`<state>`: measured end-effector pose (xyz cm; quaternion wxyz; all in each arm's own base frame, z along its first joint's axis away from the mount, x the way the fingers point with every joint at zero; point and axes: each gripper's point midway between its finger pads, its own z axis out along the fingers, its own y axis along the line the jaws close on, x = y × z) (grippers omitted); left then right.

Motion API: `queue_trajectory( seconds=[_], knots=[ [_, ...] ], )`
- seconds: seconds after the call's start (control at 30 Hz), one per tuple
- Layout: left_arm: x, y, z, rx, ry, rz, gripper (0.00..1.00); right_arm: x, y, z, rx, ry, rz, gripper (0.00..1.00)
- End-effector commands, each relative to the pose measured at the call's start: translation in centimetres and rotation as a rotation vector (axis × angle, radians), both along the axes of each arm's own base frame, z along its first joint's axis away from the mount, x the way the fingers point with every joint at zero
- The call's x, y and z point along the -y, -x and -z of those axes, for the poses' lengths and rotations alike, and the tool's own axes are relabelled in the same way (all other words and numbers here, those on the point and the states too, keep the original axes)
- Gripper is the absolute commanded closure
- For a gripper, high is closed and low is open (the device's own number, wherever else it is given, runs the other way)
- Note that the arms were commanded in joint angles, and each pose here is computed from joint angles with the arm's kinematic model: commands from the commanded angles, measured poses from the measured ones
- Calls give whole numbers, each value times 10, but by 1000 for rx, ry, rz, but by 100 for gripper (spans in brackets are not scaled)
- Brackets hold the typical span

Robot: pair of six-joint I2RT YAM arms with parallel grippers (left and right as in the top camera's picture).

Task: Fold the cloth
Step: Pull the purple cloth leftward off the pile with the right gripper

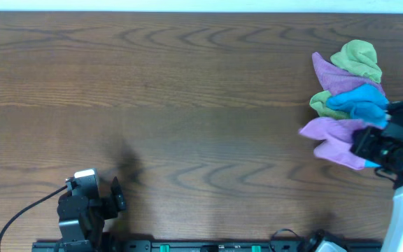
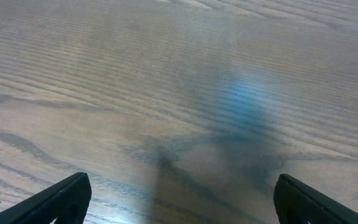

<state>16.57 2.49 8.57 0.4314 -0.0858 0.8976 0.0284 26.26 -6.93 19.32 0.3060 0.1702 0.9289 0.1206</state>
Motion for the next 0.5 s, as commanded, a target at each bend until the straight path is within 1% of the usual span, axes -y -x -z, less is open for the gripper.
queue_trajectory(
  seconds=[0.0,0.17,0.37,0.47],
  knots=[
    [0,4,7,-25,3,-5,5,-37,0,-9,32,-16,-143,99],
    [0,4,7,-25,3,-5,5,-97,-2,-16,58,-95,-331,99],
    [0,4,7,-25,3,-5,5,-158,1,-22,69,-126,-511,99],
    [0,4,7,-26,3,-5,5,-183,3,-21,62,-130,-569,99]
  ],
)
